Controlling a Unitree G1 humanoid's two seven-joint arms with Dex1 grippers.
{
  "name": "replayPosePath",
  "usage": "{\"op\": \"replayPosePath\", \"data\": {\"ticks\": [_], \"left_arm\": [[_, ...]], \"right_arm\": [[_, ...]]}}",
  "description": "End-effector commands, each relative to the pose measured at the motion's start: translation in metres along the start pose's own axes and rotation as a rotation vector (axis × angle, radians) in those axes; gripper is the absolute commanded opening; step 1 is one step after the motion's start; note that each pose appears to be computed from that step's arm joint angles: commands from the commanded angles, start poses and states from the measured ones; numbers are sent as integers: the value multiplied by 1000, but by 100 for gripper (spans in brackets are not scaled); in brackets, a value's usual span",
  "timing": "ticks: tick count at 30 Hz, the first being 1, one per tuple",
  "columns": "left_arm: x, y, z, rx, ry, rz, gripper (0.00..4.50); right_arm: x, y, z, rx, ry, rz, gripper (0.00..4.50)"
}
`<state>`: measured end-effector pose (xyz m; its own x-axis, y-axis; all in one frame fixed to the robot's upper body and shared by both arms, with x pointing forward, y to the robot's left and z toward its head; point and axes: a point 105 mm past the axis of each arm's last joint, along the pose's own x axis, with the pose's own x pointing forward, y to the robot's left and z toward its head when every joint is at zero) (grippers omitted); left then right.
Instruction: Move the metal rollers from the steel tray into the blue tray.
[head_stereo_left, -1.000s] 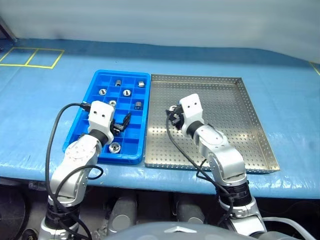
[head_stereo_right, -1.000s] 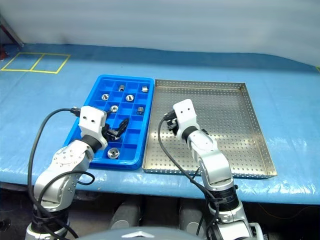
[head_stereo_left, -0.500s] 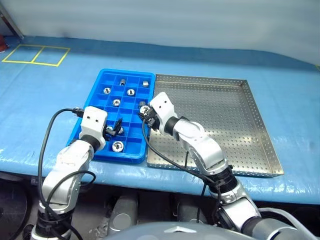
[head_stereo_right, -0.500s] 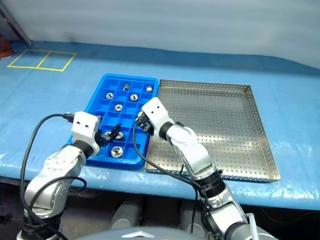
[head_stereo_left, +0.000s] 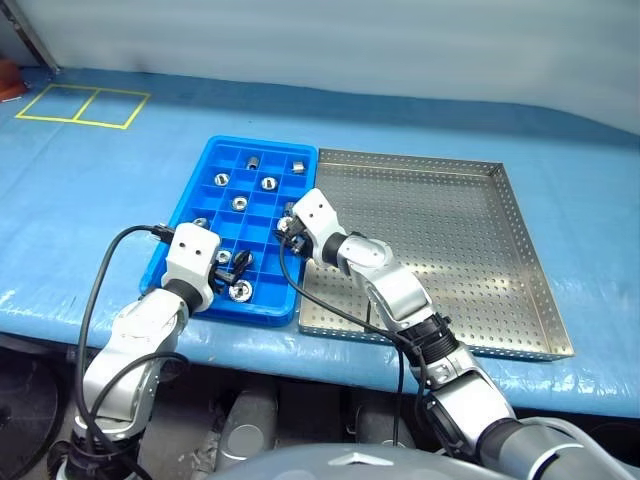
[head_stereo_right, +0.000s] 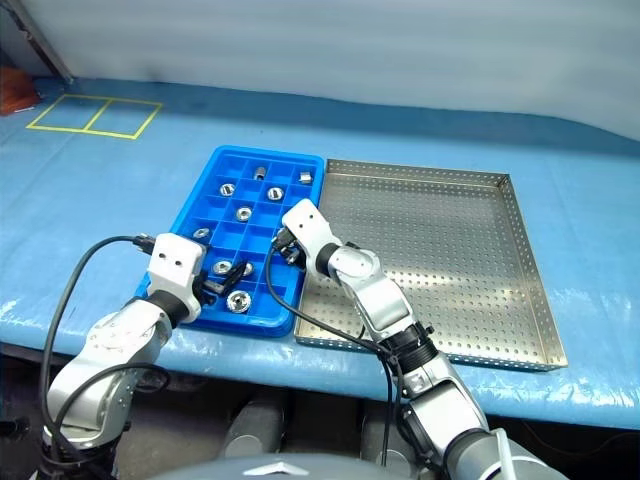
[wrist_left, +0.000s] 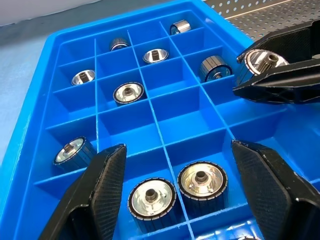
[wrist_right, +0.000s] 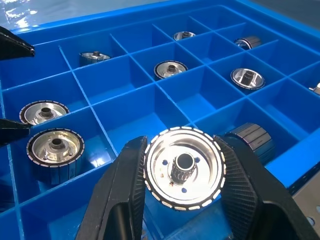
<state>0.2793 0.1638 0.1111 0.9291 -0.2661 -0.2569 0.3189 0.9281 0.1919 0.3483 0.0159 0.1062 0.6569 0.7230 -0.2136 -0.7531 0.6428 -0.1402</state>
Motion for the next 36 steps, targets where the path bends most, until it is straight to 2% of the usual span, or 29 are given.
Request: {"op": "replayPosePath", "data": {"ticks": [1, 11, 17, 19, 25, 31, 36], "left_arm": [[-4, -3, 11, 8, -44, -11, 364], [-2, -3, 9, 9, -36, -19, 364], [-1, -5, 10, 10, -36, -29, 364], [-1, -5, 10, 11, -36, -29, 364], [-1, -4, 10, 12, -35, -25, 364], [0, 5, 12, 2, -52, 32, 364], [1, 20, 14, -12, -65, 133, 364]], "right_arm": [[-3, 3, 27, -32, -96, 14, 169], [-13, 29, 17, -31, -62, 89, 169], [-11, 22, -2, 2, 8, 62, 169], [-11, 19, -6, 7, 27, 54, 245], [-13, 14, -2, 14, 12, 9, 435], [-23, 3, 16, 19, -63, -36, 435], [-43, -25, 17, 16, -77, -172, 435]]}}
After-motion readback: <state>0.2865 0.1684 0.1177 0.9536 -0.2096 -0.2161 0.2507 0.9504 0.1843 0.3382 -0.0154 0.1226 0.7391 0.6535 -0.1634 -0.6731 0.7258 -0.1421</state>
